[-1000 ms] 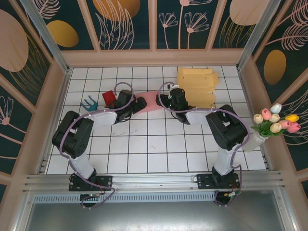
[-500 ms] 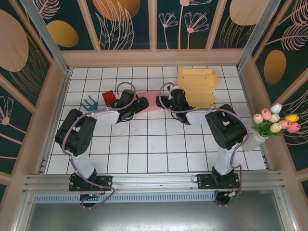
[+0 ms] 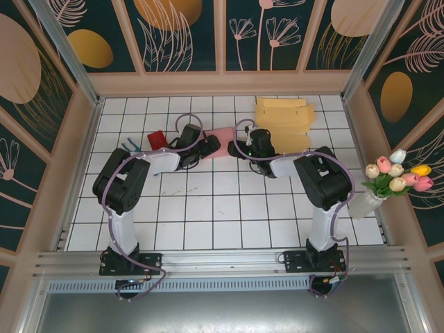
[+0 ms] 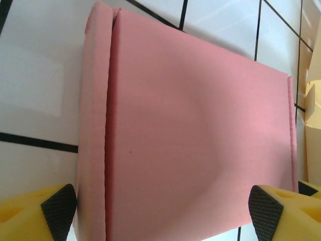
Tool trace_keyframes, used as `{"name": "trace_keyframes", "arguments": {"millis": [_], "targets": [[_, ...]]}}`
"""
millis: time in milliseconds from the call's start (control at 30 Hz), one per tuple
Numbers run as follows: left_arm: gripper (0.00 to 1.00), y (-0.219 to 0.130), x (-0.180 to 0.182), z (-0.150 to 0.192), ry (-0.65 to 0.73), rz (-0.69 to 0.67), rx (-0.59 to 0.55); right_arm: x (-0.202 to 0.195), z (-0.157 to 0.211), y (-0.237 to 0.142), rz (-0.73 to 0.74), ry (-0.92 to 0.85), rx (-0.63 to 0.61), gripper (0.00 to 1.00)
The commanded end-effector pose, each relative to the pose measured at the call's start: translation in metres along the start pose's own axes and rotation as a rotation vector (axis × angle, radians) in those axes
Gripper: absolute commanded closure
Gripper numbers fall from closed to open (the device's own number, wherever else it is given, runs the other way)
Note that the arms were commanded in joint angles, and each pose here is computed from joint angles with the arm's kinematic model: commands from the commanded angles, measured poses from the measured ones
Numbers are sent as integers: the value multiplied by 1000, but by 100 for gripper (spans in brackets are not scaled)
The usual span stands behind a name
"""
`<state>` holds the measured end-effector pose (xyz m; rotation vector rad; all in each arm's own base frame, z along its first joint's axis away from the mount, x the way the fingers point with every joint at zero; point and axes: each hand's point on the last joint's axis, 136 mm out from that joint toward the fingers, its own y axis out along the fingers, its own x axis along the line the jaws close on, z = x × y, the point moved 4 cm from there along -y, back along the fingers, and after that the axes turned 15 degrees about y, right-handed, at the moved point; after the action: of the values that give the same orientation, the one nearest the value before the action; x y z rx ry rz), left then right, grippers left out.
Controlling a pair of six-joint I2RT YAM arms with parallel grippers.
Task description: Fold the paper box
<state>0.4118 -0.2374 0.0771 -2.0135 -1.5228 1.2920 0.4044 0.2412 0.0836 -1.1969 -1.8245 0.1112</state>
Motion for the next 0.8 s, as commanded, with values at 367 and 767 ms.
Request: {"name": "trace_keyframes", "arguments": {"millis": [367,767], "targets": [[9,14,-1,1,6,-23,21,-7,-8,3,-34,58,40,34],[9,16,2,-9,51,-73,-6,-4,-19,25,-72,-8,42,34]]}}
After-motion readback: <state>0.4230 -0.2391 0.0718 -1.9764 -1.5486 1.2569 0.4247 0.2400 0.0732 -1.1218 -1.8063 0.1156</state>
